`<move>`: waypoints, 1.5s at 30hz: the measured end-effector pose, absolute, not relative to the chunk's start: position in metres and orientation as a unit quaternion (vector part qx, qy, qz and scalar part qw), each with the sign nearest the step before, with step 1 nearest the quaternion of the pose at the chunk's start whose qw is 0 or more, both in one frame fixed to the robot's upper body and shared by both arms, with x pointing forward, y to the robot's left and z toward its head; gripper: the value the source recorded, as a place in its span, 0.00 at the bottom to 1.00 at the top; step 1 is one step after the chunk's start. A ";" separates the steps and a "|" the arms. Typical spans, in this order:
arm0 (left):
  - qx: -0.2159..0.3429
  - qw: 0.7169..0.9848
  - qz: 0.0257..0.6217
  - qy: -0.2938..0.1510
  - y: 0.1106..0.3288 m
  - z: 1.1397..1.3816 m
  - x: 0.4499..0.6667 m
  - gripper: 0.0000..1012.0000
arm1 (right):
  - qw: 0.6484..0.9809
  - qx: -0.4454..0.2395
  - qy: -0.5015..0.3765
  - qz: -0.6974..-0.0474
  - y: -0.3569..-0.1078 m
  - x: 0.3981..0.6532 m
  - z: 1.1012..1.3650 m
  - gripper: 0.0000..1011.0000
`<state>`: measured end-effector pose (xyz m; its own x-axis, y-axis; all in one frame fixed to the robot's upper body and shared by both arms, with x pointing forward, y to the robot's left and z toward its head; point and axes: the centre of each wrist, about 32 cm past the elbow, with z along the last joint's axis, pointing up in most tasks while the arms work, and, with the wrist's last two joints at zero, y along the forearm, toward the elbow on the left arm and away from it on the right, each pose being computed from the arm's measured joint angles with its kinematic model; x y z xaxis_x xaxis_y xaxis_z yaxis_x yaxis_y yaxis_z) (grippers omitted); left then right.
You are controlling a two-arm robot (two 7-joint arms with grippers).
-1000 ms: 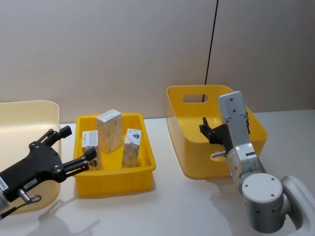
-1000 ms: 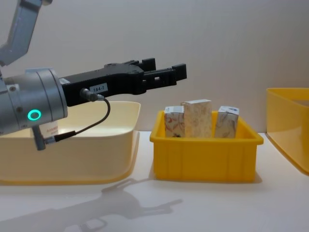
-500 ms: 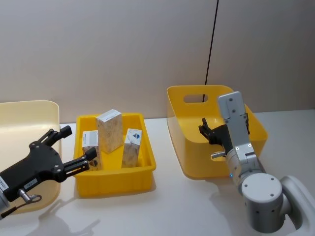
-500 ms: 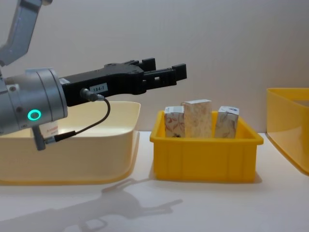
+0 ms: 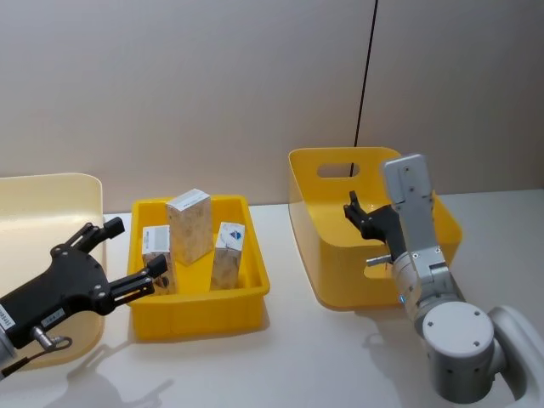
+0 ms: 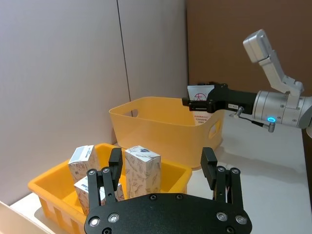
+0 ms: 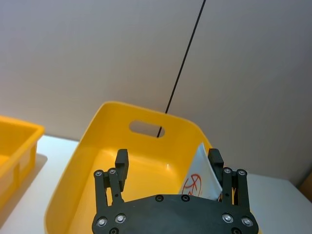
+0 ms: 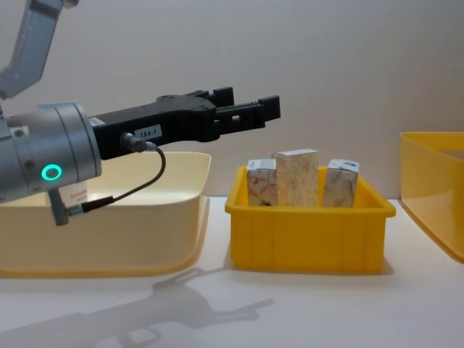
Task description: Bimanual collaborative sorting of washing and personal care products
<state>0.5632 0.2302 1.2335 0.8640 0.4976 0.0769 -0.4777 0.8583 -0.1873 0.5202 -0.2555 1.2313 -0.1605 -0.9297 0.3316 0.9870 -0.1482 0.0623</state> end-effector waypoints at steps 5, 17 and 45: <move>-0.081 0.962 0.253 -0.061 0.230 1.233 0.563 0.99 | 0.639 -0.085 -0.149 -0.750 -0.256 0.517 1.233 0.99; -0.081 0.962 0.253 -0.061 0.230 1.233 0.563 0.99 | 0.641 -0.012 -0.198 -0.741 -0.260 0.507 1.242 0.99; -0.032 0.929 0.361 -0.074 0.218 1.221 0.538 0.99 | 0.727 0.020 -0.148 -0.671 -0.252 0.478 1.222 0.99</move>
<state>0.5379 0.2183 1.2209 0.7285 0.6754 0.1143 -0.6661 0.7374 -0.1120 0.4776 -0.2518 1.2223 0.0566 -0.9805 0.1882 0.9684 0.0998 0.2287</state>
